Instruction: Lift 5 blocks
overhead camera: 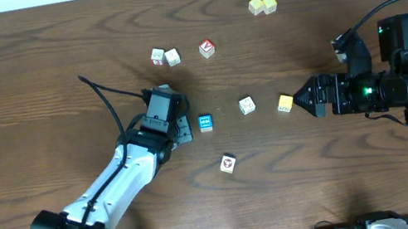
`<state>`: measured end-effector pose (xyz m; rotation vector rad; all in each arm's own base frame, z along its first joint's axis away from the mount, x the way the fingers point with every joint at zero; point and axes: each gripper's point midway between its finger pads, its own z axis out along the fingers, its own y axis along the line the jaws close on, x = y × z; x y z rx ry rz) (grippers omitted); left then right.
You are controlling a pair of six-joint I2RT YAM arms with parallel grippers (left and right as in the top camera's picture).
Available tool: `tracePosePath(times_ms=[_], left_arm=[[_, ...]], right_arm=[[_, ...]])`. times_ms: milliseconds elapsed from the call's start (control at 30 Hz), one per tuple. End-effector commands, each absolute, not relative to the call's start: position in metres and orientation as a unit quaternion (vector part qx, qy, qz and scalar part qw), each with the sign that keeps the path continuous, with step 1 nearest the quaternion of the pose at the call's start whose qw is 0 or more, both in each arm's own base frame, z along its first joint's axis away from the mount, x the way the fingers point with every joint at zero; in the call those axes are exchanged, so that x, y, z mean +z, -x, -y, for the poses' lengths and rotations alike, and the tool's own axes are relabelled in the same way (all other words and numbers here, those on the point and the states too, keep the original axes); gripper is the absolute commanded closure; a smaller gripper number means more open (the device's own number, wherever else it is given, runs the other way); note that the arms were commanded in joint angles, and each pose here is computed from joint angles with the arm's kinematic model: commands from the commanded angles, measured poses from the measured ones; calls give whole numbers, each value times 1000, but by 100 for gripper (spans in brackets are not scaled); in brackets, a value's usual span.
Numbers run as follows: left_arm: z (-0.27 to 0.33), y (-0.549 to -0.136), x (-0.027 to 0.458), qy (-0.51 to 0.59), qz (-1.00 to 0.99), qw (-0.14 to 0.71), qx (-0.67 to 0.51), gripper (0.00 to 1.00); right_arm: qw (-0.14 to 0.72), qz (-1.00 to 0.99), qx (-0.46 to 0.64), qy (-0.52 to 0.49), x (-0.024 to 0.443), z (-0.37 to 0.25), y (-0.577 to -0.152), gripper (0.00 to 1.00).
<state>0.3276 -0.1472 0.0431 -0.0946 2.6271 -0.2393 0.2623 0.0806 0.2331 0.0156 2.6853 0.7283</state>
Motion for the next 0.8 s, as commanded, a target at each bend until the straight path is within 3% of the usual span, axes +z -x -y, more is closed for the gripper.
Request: tracePosePath(times_ms=[0,433,767], left_arm=[[151,-337,41,22,-963,256,-84,71],[172,-322,14,-47,-971,201,-123,71],[173,-323,14,-54,-970,202,-123,54]], right_arm=[[188,-949,254,-5,238,-76,-265,2],[188,-949,254,-5,238,-76,-266,2],[187,-949,254,-6,238,-76,-265,2]])
